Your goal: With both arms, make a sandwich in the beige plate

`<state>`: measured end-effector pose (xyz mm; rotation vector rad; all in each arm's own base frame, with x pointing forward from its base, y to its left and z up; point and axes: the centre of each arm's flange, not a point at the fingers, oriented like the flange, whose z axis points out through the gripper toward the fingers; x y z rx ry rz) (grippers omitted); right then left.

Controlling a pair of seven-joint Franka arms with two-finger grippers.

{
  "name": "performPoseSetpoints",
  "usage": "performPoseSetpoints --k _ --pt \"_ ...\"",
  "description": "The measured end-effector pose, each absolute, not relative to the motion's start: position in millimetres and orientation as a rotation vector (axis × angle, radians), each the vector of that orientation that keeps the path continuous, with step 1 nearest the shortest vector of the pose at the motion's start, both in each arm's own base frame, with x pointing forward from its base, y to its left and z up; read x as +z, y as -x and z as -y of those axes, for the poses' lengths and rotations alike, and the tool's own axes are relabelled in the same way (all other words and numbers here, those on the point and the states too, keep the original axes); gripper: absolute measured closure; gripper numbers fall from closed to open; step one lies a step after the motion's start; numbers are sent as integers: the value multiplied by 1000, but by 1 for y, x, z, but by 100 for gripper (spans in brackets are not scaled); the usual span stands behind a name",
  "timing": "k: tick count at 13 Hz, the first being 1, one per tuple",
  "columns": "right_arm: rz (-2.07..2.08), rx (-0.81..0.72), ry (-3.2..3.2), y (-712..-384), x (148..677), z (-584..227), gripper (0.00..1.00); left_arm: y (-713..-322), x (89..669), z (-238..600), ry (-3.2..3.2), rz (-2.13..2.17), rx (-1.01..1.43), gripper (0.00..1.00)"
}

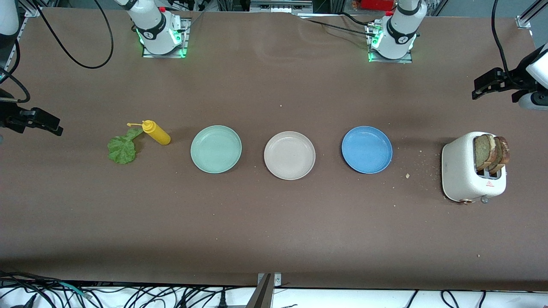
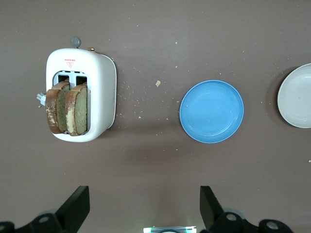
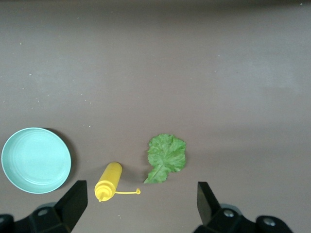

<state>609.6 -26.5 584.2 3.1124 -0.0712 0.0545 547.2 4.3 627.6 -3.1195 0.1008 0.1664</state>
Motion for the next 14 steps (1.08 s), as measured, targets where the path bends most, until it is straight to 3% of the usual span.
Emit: performPoseSetpoints --k 14 --pt "86 55 -3117 -610 584 30 0 -547 627 -4 3119 -101 170 0"
